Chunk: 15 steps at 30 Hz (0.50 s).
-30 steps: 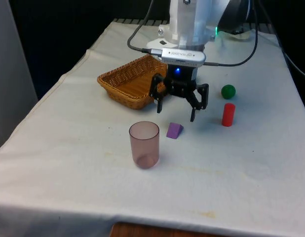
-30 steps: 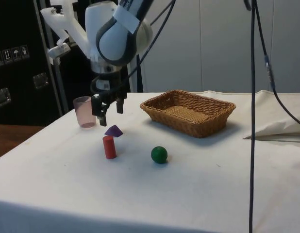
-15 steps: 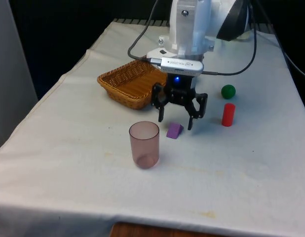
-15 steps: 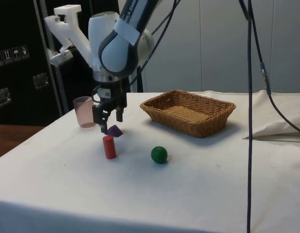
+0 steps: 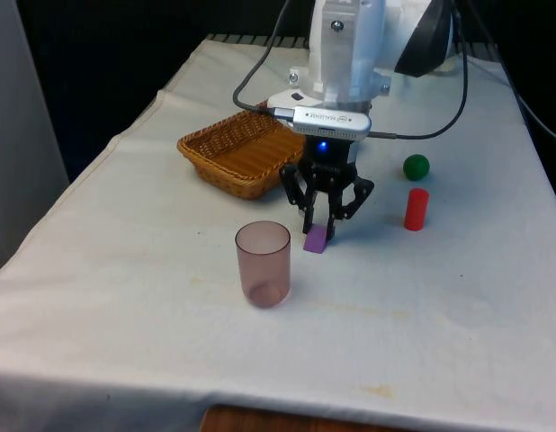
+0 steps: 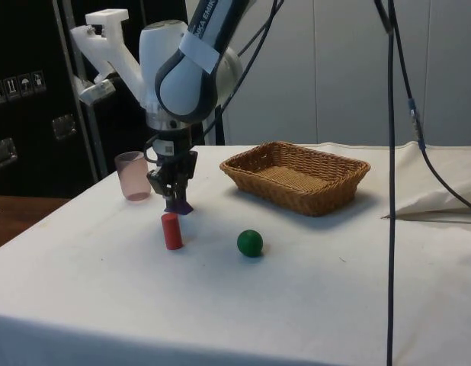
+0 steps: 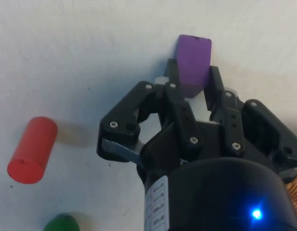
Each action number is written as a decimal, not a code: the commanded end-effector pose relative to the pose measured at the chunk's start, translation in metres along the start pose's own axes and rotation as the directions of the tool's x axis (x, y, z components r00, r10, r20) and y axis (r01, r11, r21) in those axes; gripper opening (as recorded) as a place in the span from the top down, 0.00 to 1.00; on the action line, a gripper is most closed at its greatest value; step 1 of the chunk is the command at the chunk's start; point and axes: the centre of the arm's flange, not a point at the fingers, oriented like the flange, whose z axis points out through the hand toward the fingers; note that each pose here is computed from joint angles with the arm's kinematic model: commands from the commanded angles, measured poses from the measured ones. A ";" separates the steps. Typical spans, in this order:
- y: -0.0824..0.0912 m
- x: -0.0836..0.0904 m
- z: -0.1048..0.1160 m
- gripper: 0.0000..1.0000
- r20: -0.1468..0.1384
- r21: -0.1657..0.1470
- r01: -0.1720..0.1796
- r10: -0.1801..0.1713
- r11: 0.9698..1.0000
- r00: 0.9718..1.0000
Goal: Pick up the triangular block and place it into the basket.
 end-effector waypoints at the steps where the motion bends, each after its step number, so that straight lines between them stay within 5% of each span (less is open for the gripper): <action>1: -0.001 0.000 -0.001 0.67 -0.003 0.009 -0.001 0.001 1.000 1.000; 15: 0.007 0.000 -0.038 0.67 0.018 0.013 0.000 0.000 1.000 1.000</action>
